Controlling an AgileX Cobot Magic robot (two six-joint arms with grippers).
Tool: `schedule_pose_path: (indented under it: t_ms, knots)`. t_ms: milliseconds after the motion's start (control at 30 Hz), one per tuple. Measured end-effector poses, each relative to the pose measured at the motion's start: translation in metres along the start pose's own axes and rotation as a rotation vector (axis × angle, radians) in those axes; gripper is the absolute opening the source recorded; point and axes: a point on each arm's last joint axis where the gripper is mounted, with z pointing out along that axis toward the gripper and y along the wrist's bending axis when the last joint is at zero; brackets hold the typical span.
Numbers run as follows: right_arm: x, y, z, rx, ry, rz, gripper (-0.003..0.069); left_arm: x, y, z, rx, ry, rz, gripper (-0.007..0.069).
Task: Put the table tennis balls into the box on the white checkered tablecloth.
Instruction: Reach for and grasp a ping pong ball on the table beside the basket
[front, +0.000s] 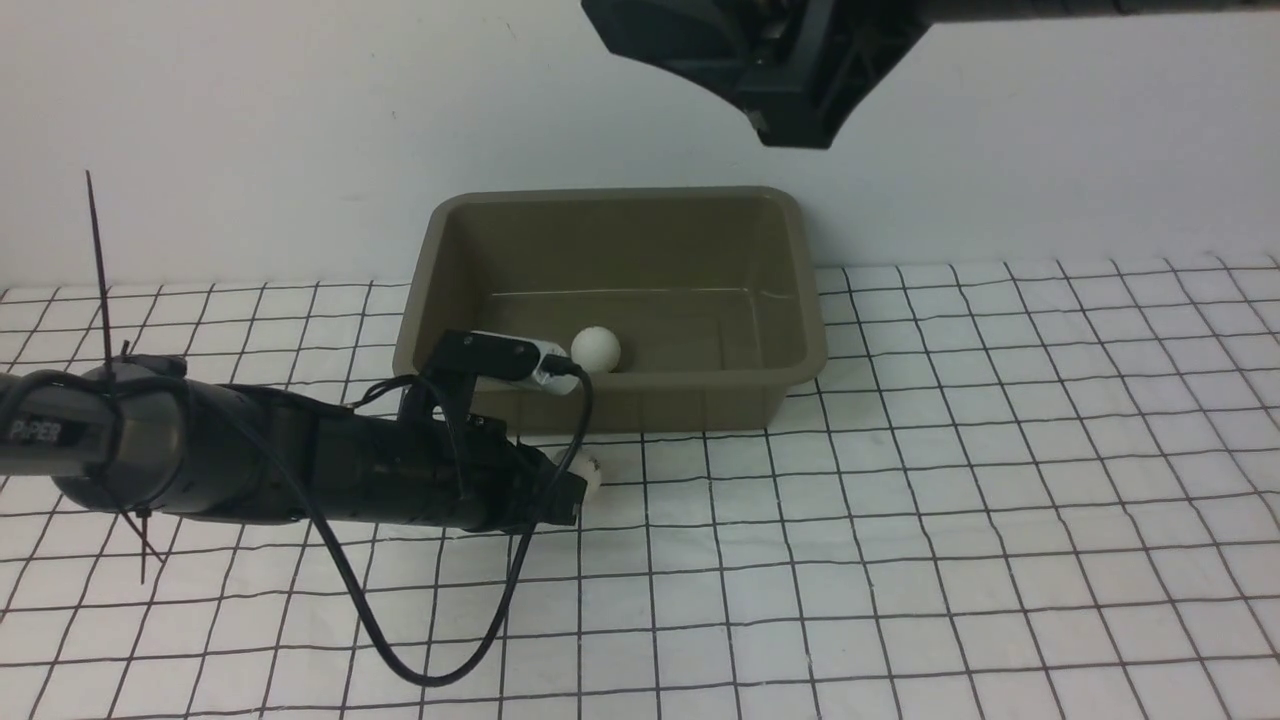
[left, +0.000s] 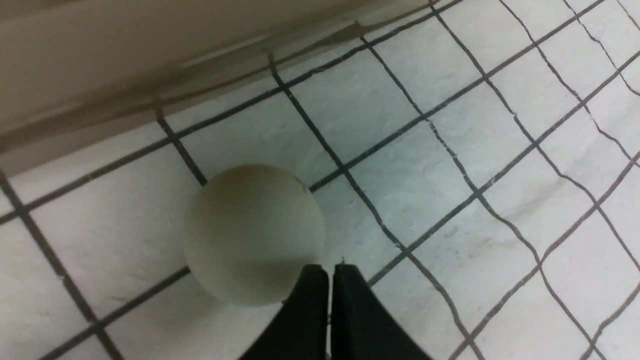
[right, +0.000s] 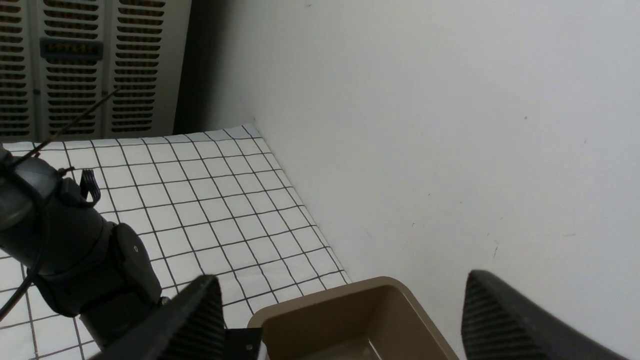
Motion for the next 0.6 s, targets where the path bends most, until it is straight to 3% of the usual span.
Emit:
schedule_pose_path:
  t_ms: [167, 267, 300, 333, 500, 600]
  knots:
    - [0.0, 0.0, 0.0, 0.0, 0.0, 0.0, 0.058, 0.001, -0.004, -0.001, 0.045, 0.011, -0.063, 0.0068]
    - [0.0, 0.0, 0.0, 0.0, 0.0, -0.001, 0.058, 0.003, -0.007, -0.004, 0.049, 0.065, -0.084, 0.0191]
    - [0.0, 0.0, 0.0, 0.001, 0.002, -0.004, 0.058, 0.004, -0.009, -0.007, 0.05, 0.09, -0.09, 0.0265]
    - [0.0, 0.0, 0.0, 0.001, 0.002, -0.005, 0.058, 0.004, -0.009, -0.008, 0.051, 0.092, -0.09, 0.0277]
    - [0.0, 0.0, 0.0, 0.004, 0.005, -0.016, 0.0579, -0.001, -0.014, -0.019, 0.028, 0.115, -0.122, 0.0533]
    - [0.001, 0.0, 0.0, 0.005, 0.007, -0.018, 0.0579, -0.002, -0.012, -0.021, -0.001, 0.102, -0.132, 0.0584]
